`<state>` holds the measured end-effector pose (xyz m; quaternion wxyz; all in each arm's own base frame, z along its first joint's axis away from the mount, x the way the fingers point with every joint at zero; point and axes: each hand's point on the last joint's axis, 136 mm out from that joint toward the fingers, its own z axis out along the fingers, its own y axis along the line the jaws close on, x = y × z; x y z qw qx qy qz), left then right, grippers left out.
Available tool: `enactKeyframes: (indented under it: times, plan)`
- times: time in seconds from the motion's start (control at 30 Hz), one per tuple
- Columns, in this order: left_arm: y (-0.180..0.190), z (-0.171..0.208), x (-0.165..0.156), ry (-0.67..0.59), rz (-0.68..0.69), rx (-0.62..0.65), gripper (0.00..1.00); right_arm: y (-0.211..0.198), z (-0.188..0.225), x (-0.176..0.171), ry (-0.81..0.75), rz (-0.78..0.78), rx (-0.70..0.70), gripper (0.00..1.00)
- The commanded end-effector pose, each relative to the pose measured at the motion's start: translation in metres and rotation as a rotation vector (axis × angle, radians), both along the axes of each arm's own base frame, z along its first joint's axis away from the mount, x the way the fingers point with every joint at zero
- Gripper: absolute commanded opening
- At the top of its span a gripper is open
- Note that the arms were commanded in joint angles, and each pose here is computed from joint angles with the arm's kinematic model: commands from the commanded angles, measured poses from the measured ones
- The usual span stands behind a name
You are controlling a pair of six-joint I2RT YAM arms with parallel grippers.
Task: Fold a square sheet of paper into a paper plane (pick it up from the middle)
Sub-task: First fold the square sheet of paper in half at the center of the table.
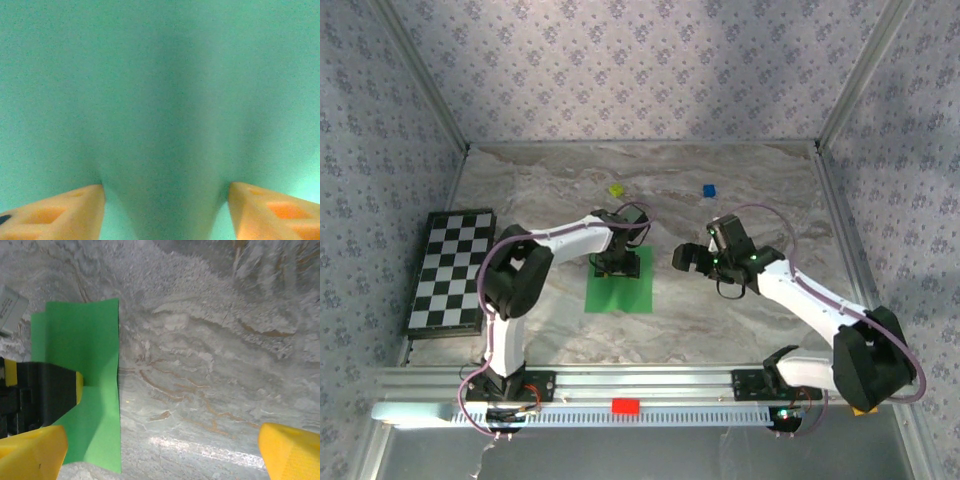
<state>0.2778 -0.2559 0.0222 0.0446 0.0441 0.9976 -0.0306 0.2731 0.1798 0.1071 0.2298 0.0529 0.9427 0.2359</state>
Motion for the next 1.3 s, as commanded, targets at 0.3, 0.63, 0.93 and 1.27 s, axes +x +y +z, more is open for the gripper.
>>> enactKeyframes:
  times: [0.3, 0.63, 0.93, 1.27]
  plan:
    - [-0.020, 0.063, 0.012, -0.169, 0.038, -0.196, 0.49, -0.067, 0.009, -0.002, -0.055, -0.306, -0.023, 1.00]
    - [-0.080, 0.118, 0.003, -0.152, -0.008, -0.634, 0.49, -0.112, 0.026, -0.002, -0.200, -0.529, 0.035, 0.99]
    - [-0.109, 0.108, -0.005, -0.052, 0.036, -0.874, 0.48, -0.070, 0.045, 0.003, -0.236, -0.262, 0.210, 1.00]
    - [-0.085, 0.038, -0.012, 0.000, 0.126, -0.749, 0.48, -0.019, 0.018, 0.006, -0.005, 0.010, 0.263, 0.91]
